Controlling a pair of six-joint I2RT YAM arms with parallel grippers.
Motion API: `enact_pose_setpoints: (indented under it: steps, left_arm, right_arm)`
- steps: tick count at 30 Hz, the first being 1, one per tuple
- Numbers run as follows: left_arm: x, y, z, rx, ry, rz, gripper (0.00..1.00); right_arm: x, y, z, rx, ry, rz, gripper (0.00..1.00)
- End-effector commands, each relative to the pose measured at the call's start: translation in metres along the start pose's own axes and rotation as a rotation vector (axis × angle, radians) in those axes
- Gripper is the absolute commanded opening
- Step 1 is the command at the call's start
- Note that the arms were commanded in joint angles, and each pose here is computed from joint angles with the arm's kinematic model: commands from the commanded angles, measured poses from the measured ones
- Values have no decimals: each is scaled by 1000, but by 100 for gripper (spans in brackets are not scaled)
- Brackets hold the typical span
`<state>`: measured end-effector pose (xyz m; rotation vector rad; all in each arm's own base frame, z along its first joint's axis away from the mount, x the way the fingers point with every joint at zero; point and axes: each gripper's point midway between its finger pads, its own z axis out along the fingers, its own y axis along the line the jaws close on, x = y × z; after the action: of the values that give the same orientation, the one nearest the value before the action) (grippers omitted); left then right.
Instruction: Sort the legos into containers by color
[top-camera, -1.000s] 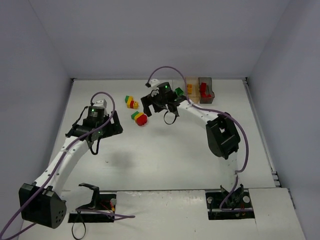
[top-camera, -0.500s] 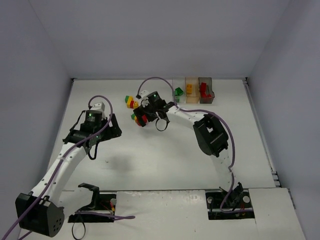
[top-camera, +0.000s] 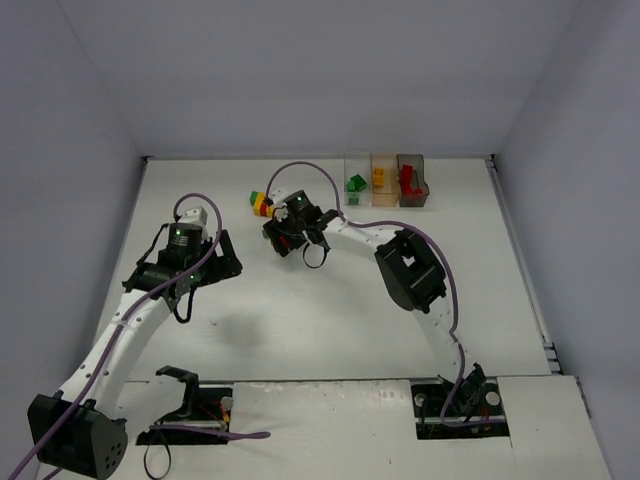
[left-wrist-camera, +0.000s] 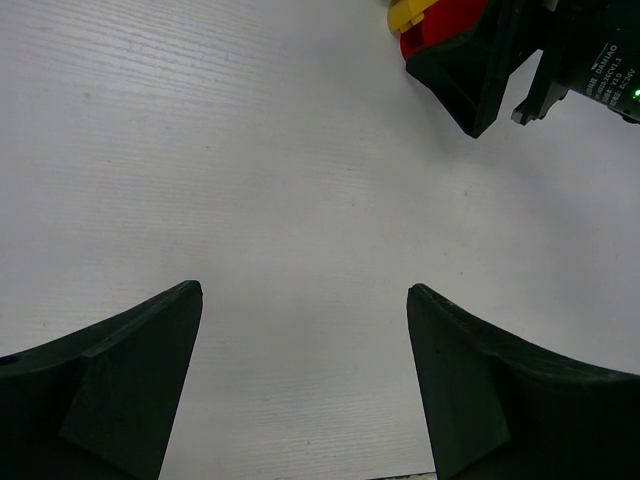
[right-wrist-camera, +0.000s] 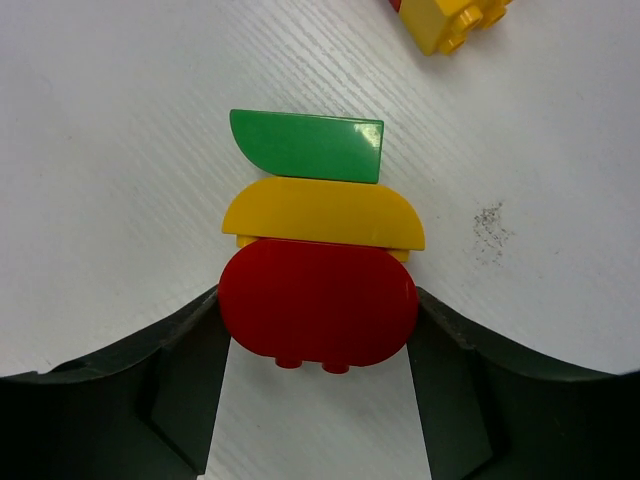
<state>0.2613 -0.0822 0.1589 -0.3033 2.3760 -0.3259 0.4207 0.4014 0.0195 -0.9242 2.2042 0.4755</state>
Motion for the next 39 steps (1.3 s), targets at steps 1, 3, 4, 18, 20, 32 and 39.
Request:
enact_pose_setpoints:
  steps: [1, 3, 4, 18, 20, 32, 39]
  left_arm:
    - [-10, -7, -5, 27, -40, -18, 77]
    - [-12, -9, -5, 34, -40, -19, 77]
    - [-12, -10, -5, 36, -41, -18, 77]
    - [-62, -82, -18, 362, -145, 22, 77]
    - [-67, -94, -18, 420, -143, 61, 77]
    - [-94, -152, -43, 670, -55, 89, 77]
    - [-113, -168, -57, 733, -93, 60, 77]
  right_arm:
    - [-28, -2, -6, 19, -83, -16, 58]
    - [-25, -4, -8, 29, -81, -22, 38]
    - [-25, -4, -10, 32, -84, -25, 31]
    - [-62, 29, -129, -79, -339, -34, 0]
    - [-69, 37, -150, -107, -384, -38, 0]
    - [-88, 61, -224, -138, -501, -121, 0]
    - [-87, 59, -232, -123, -500, -129, 1]
